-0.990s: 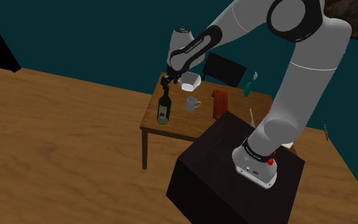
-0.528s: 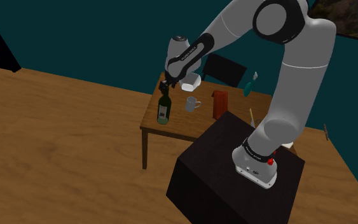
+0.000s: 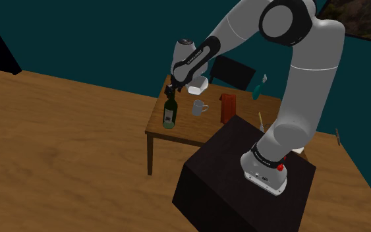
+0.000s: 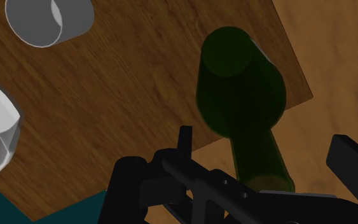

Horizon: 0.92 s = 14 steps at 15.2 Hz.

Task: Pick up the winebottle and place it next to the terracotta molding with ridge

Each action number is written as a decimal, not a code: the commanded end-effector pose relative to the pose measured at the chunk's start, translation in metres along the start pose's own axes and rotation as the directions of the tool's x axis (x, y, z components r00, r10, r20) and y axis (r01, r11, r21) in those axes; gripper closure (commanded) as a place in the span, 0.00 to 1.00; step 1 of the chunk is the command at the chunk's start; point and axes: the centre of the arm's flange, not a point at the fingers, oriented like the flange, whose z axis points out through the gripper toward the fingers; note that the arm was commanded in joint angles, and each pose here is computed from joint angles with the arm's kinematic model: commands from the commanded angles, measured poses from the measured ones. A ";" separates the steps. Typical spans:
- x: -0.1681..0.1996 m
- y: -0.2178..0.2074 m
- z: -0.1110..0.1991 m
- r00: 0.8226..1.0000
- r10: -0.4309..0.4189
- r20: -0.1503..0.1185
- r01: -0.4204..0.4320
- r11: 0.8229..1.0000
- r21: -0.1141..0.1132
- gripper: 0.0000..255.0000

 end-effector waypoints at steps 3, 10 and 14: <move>0.000 0.000 0.000 1.000 0.000 0.000 0.000 1.000 0.000 1.00; 0.000 0.000 0.000 1.000 0.000 0.000 0.000 1.000 0.000 1.00; 0.002 0.001 -0.021 1.000 0.000 0.000 0.000 1.000 0.000 1.00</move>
